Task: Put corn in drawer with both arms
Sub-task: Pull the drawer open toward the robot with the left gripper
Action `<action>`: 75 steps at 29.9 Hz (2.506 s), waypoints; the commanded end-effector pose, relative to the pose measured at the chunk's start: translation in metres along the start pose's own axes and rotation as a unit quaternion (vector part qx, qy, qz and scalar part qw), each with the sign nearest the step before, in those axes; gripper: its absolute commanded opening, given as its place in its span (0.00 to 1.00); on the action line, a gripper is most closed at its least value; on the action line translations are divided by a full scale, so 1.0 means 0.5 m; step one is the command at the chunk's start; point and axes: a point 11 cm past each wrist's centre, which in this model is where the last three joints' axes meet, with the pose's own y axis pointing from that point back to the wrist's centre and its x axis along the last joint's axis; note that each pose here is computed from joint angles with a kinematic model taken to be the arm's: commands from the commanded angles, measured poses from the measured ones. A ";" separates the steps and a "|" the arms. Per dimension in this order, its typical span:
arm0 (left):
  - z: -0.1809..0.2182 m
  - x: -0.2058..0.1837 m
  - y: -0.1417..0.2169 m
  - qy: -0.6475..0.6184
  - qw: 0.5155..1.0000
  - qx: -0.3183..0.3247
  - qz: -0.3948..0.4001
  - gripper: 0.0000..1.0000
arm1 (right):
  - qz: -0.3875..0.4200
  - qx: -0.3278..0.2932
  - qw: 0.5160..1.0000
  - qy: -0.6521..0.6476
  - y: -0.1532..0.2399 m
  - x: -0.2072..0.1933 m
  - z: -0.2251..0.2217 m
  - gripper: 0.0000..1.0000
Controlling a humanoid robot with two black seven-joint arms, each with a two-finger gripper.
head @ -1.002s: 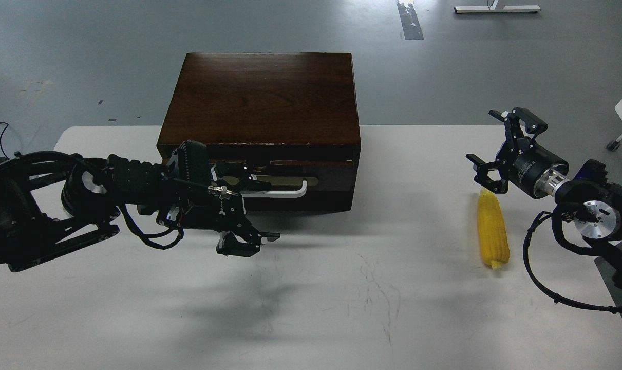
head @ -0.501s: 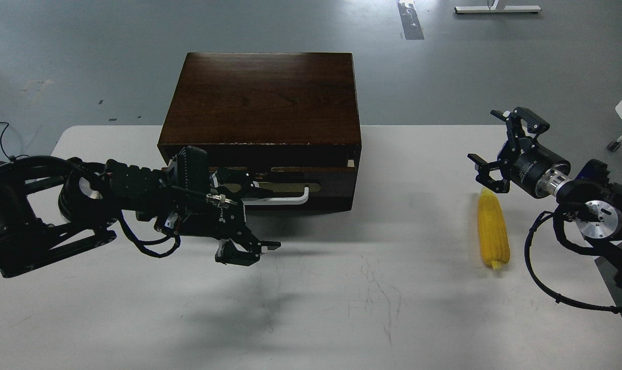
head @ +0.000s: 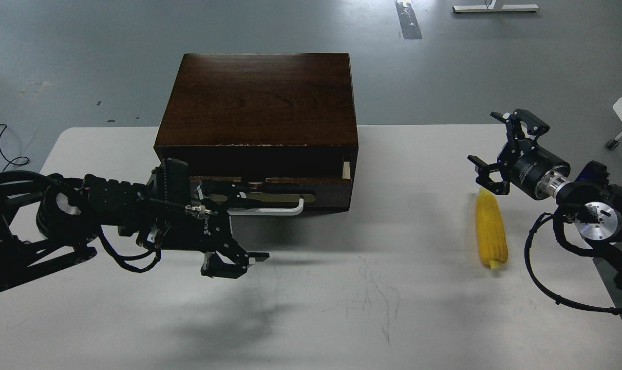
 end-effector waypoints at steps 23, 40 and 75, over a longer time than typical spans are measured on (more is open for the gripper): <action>0.026 0.014 0.001 -0.006 1.000 -0.017 0.008 0.99 | 0.005 0.001 1.000 0.000 0.003 0.008 -0.001 1.00; 0.049 0.017 0.008 -0.007 0.999 -0.029 0.017 0.99 | 0.010 0.000 1.000 0.000 0.003 0.014 0.001 1.00; 0.086 0.006 0.022 -0.002 0.998 -0.041 0.043 0.99 | 0.010 -0.001 1.000 0.000 0.001 0.012 0.003 1.00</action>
